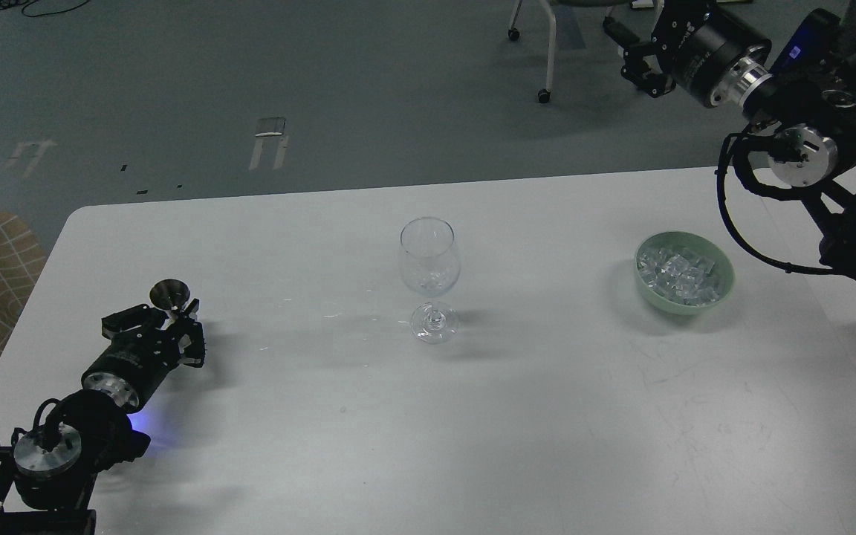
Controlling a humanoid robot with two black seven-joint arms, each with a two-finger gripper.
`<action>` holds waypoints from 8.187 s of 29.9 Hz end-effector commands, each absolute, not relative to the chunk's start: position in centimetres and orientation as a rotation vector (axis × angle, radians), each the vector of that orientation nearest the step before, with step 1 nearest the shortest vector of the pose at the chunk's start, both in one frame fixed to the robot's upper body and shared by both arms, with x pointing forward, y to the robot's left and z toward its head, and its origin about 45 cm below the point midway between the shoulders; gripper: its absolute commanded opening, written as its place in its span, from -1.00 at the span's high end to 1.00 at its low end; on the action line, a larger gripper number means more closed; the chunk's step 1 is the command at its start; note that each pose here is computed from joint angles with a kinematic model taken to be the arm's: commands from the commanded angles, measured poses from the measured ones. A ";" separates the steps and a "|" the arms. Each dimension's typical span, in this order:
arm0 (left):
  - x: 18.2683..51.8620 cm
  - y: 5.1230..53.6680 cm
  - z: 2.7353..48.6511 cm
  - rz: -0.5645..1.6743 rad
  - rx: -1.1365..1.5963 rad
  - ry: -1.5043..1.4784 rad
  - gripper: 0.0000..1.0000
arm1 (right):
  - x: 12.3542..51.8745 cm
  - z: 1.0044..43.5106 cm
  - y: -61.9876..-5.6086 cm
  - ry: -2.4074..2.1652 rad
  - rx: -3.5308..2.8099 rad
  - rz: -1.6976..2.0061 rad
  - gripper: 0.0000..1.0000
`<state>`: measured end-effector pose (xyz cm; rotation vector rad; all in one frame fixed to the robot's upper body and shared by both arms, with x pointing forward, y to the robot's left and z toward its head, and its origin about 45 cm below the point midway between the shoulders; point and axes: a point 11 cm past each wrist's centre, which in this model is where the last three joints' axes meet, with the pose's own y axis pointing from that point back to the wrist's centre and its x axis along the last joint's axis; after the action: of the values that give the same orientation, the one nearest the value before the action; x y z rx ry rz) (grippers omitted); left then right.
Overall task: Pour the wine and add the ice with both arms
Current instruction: 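Lift the jigger with the left gripper and carry it above the wine glass, then tilt the jigger over the wine glass with the left gripper to pour, then carry the jigger back and set it upright on the table with the left gripper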
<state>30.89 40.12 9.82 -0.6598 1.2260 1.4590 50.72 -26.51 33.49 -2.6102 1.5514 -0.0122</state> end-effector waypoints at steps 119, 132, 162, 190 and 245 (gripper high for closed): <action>37.0 17.1 27.8 1.021 0.079 0.620 1.00 | 50.6 32.7 -26.6 1.565 -2.614 0.002 -0.99; 37.3 17.4 27.8 1.068 0.123 0.513 1.00 | 50.5 32.6 -26.6 1.566 -2.615 0.003 -0.99; 36.2 16.1 27.9 1.097 0.306 0.102 1.00 | 50.6 32.6 -26.8 1.572 -2.610 0.003 -0.99; 36.5 15.0 30.0 1.058 0.353 -0.088 0.97 | 50.5 32.3 -26.9 1.579 -2.609 0.010 -0.99; 30.3 39.4 11.2 1.452 -0.665 1.198 0.27 | 50.3 31.5 -26.9 1.583 -2.616 0.030 -0.99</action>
<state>30.35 39.27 11.49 -0.6658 1.1949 1.4386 50.28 -26.92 31.42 -2.6162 1.5836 0.0313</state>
